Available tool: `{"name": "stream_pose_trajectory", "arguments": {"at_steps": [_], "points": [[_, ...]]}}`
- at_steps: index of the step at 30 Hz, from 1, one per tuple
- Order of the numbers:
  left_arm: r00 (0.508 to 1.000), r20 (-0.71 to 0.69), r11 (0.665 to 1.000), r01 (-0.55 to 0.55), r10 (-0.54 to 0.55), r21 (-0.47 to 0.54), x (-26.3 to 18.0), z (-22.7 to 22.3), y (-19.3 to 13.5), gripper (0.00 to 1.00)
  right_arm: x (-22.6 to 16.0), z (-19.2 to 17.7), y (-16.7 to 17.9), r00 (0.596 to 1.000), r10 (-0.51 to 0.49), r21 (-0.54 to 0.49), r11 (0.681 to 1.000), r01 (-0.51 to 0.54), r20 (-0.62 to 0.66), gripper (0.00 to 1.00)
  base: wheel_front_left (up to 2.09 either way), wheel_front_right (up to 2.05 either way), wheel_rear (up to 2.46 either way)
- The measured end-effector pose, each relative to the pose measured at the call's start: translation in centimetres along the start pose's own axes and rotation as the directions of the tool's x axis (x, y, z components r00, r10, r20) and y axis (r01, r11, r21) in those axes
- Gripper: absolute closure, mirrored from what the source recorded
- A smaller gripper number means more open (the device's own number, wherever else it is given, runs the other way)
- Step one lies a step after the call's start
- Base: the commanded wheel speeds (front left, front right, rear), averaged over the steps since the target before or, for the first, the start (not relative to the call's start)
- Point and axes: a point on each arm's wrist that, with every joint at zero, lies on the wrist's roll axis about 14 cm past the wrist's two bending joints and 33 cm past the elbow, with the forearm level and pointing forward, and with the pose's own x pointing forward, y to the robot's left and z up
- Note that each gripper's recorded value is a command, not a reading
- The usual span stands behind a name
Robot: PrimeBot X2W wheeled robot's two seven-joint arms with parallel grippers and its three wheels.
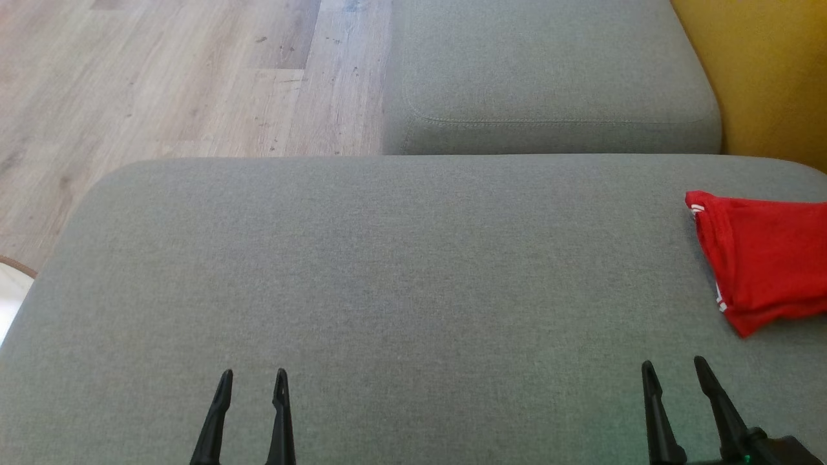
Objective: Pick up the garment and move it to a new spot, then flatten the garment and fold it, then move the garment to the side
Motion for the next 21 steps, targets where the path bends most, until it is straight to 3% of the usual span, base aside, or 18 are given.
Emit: {"name": "stream_pose_trajectory", "arguments": {"at_steps": [14, 15, 21], "points": [[1.0, -0.004, 0.999, 0.014, -0.014, 0.039, -0.2, -0.2, 0.0, 0.0, 0.0, 0.3, -0.4, 1.0, -0.013, 0.015, 1.0, 0.013, 0.012, 0.0, 0.0, 0.0, 0.0], [1.0, -0.006, 0.999, 0.014, -0.014, 0.039, -0.2, -0.3, 0.0, 1.0, -0.1, 0.2, -0.4, 1.0, -0.014, 0.016, 1.0, 0.014, 0.01, 1.0, 0.0, 0.0, 0.0], [0.991, -0.133, 0.999, 0.002, 0.004, 0.042, -1.7, -4.1, 0.5, 1.0, -1.2, -3.4, -0.7, 0.994, -0.026, 0.026, 0.999, 0.029, -0.109, 1.0, 0.0, 0.0, 0.0]]}}
